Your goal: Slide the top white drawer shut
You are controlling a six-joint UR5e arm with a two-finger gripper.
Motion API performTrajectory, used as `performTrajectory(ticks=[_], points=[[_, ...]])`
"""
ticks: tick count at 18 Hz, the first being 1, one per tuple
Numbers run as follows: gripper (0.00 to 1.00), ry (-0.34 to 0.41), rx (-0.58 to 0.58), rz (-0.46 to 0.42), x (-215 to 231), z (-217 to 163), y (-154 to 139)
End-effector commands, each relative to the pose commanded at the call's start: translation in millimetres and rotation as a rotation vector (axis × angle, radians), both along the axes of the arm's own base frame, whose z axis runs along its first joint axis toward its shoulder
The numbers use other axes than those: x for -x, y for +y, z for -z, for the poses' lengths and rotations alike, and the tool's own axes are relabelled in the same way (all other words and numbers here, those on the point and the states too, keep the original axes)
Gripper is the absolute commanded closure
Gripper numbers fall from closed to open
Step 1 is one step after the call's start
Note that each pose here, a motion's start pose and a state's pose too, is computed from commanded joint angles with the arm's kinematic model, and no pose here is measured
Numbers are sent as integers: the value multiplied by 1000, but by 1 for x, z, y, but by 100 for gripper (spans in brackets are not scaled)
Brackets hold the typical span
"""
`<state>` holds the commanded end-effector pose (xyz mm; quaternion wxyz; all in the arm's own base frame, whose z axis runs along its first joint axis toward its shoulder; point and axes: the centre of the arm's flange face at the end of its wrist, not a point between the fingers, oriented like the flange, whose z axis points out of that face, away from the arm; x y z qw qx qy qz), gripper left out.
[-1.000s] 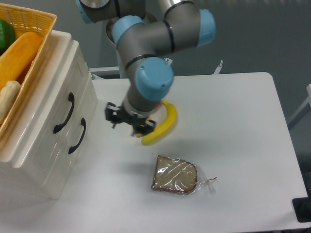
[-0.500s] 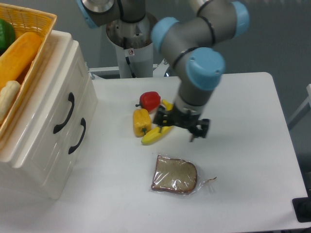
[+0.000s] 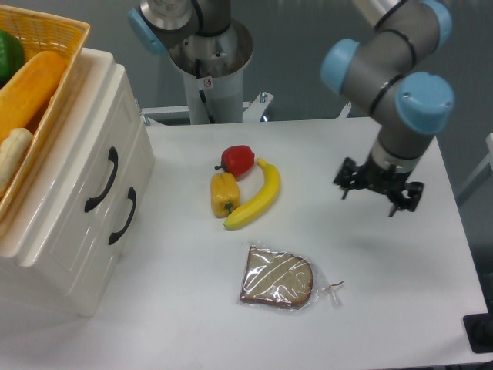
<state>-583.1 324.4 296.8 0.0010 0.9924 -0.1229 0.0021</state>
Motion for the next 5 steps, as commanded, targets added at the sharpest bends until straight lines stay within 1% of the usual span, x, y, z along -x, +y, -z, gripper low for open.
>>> performTrajectory(ticks=[1,2,5], points=[[0,19,37,25,3,4,-2],[0,37,54,26,6,9,-2],[0,54,48,35,12,16,1]])
